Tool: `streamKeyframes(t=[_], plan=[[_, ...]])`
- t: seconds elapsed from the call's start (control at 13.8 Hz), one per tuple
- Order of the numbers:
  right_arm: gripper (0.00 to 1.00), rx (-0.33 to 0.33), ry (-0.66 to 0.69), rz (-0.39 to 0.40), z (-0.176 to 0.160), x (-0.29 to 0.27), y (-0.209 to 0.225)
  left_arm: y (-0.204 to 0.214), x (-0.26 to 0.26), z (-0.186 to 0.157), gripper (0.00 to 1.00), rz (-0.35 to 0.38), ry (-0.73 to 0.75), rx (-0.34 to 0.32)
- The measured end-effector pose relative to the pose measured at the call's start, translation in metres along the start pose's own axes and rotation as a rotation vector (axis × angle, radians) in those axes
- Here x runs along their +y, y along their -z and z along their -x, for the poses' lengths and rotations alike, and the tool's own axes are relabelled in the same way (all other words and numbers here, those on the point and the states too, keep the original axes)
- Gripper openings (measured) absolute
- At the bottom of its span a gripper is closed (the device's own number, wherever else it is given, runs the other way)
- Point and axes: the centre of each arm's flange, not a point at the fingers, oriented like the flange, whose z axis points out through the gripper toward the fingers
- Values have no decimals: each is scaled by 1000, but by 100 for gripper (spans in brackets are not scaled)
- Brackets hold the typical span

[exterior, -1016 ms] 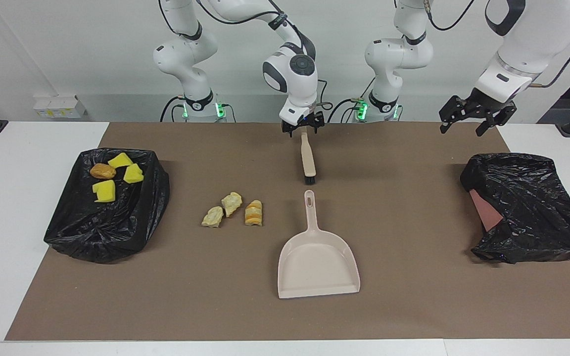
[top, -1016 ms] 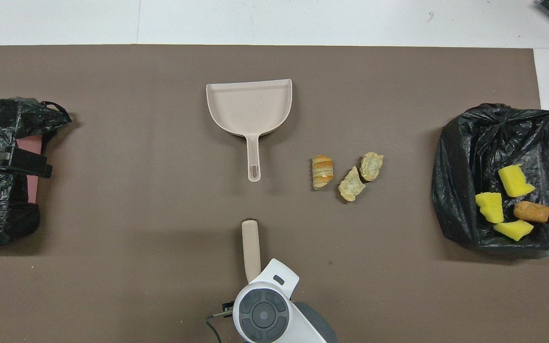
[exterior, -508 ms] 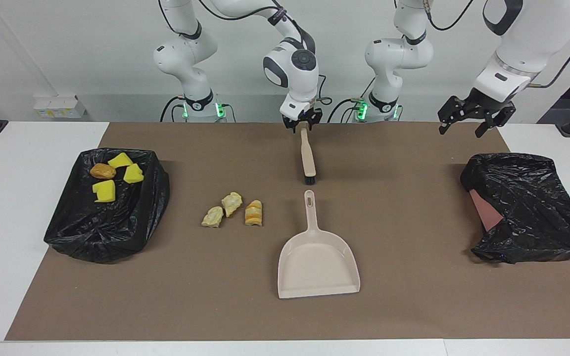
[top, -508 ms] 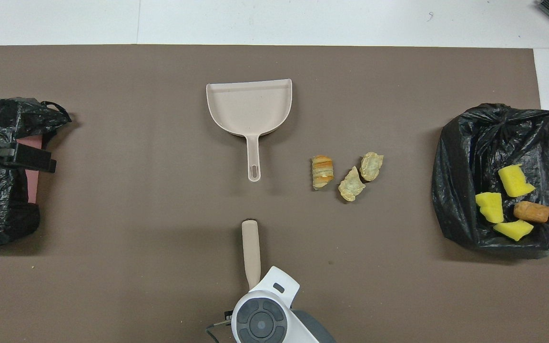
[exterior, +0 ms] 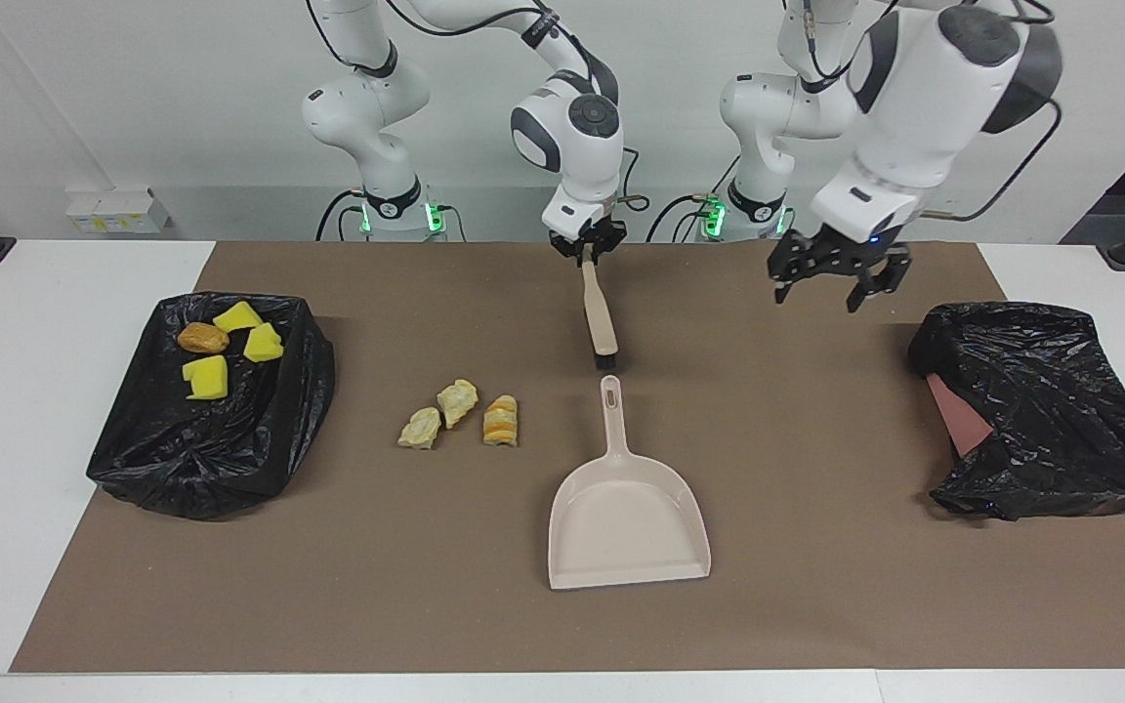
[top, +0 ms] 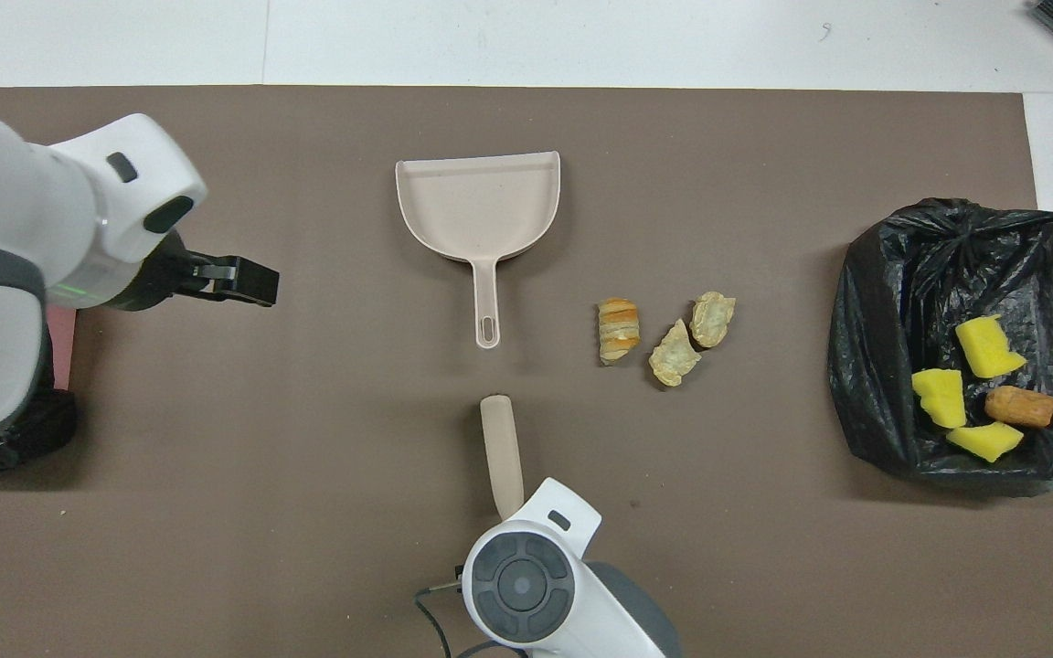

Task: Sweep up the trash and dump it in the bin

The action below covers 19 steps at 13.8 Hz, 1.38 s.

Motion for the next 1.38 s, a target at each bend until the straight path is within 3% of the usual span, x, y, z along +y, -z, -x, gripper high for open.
streamKeyframes(t=[0.29,0.44,0.73,0.94,1.38], plan=[[26,-19,-37,48,-16,75,59,-46,54,-18,100,9,12,21],[26,1,-77,81,-33,117,70,-79,79,-28,100,13,26,27],[26,58,-132,159,-86,213,65,-146,125,-43,100,23,57,56],[26,24,-104,160,-109,277,49,-178,154,-43,100,31,73,69],[26,-79,31,184,-123,252,-16,-233,200,-30,100,-18,83,68]])
